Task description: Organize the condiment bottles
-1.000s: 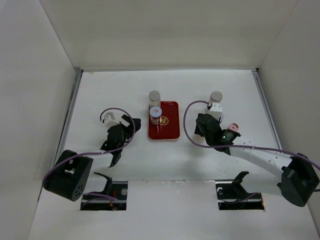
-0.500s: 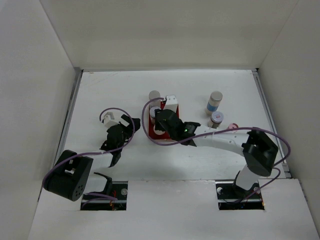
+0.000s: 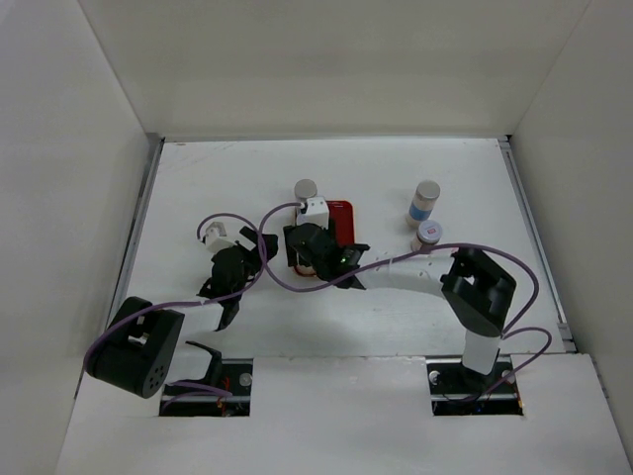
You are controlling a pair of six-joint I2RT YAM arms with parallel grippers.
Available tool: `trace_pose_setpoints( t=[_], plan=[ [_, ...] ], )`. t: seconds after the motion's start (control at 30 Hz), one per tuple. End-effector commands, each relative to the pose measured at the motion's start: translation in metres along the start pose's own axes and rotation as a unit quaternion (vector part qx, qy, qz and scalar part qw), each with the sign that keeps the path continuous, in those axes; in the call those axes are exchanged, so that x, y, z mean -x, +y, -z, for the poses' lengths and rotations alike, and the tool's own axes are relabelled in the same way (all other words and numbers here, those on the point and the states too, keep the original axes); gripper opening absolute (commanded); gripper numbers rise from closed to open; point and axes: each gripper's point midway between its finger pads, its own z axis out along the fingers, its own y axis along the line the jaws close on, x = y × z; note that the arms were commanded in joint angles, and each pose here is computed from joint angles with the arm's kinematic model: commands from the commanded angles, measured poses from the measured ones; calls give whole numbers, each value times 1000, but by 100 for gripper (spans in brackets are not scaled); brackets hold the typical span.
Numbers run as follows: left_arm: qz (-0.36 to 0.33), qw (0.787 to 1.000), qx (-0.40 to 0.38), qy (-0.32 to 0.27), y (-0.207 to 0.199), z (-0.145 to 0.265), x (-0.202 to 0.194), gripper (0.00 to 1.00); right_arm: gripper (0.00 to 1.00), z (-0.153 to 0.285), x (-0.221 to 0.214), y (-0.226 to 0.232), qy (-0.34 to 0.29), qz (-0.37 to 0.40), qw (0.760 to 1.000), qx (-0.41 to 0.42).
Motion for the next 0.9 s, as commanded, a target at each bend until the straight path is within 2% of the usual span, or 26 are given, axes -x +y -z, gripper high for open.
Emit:
trace_pose_setpoints(
  t=[0.0, 0.13, 0.23, 0.43, 0.53, 0.6, 0.7, 0.77, 0.87],
  plan=[
    [10, 1000, -17, -19, -9, 0, 11, 100, 81, 15, 39, 18, -42, -27, 998, 24],
    [11, 1000, -21, -18, -12, 0, 11, 100, 85, 52, 68, -1, -75, -48, 996, 24],
    [10, 1000, -18, -18, -10, 0, 10, 100, 86, 87, 82, -36, -102, -72, 992, 14],
    [11, 1000, -20, -20, -12, 1, 10, 100, 85, 142, 76, -181, -163, -155, 969, -104],
    [10, 1000, -17, -14, -11, -1, 8, 100, 87, 173, 56, -268, -186, -211, 937, -209],
    [10, 1000, -20, -15, -13, 0, 8, 100, 88, 187, 42, -310, -184, -227, 918, -268],
    [9, 1000, -15, -17, -11, 0, 7, 100, 90, 193, 27, -353, -151, -212, 904, -338],
    [9, 1000, -16, -12, -11, -1, 6, 100, 90, 188, 18, -368, -131, -210, 898, -365],
    [10, 1000, -21, -18, -14, 0, 9, 100, 91, 165, 8, -367, -104, -200, 902, -368]
  ],
)
